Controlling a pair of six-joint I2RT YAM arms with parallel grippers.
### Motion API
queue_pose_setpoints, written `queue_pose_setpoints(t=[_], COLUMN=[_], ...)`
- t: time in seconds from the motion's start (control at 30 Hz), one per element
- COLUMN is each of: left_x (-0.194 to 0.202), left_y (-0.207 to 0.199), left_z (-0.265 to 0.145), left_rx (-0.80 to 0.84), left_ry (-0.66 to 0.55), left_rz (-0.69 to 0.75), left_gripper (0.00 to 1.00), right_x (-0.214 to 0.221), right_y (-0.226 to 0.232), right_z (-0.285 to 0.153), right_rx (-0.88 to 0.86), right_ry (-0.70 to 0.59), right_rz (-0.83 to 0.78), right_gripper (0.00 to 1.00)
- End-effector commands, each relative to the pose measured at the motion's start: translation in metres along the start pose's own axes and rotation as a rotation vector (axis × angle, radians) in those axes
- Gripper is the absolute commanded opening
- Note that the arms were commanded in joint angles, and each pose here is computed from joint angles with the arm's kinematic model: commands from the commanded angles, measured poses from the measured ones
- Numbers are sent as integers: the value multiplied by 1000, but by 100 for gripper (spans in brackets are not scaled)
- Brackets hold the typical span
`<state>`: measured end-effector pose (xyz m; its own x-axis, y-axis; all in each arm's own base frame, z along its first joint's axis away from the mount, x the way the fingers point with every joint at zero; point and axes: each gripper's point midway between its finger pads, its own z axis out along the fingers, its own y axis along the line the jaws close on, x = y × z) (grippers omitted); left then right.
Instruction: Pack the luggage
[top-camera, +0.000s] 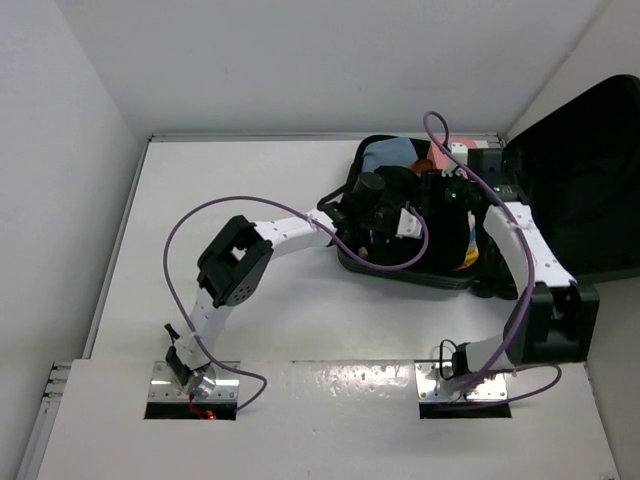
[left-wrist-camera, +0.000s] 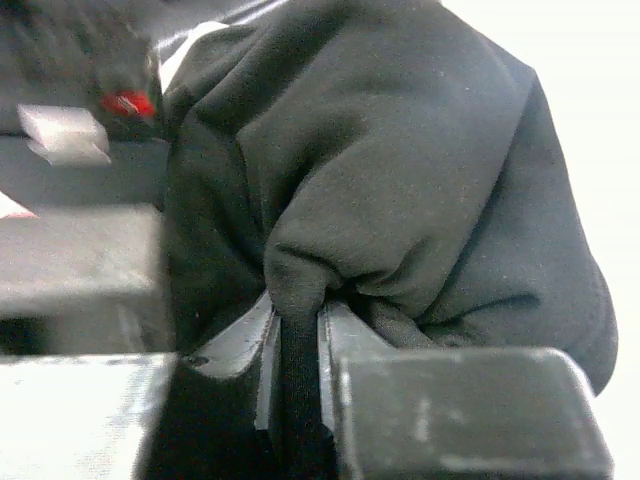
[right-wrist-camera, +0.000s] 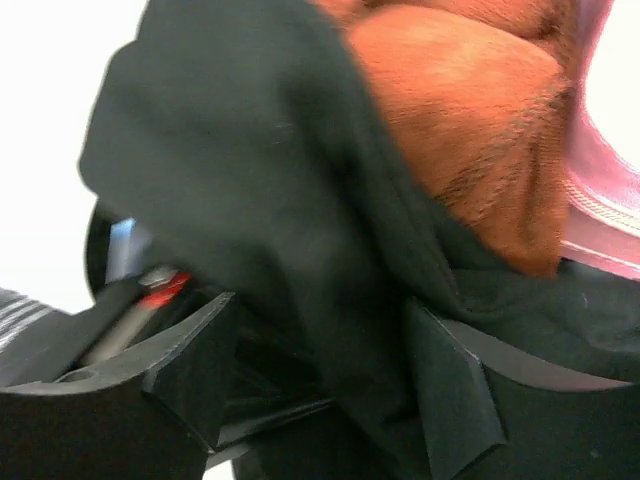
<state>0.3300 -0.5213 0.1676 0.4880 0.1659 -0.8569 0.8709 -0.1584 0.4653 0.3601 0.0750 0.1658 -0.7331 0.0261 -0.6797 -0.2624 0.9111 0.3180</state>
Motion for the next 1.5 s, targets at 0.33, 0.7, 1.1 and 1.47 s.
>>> queue_pose_setpoints(t=[0.33,0.7,1.1,1.47], left_x=[123,-5,-110,-51], left_y=[5,80,109,58], left_z=[-27,-93,-186,-153], left_rx=[-196,-435,-606,-430], left_ry=[381,149,27,117], left_rz=[-99,-90,-98,-248], left_gripper=[38,80,86,63], right_x=[35,-62,-119,-45], right_y=[-39,-11,24,162], right_z=[45,8,-99,-129], right_rx=[116,75,-40,-581], right_ry=[179,-70,-375,-331], right_rz=[-41,-96,-207,-512], right_gripper=[59,63,89,56])
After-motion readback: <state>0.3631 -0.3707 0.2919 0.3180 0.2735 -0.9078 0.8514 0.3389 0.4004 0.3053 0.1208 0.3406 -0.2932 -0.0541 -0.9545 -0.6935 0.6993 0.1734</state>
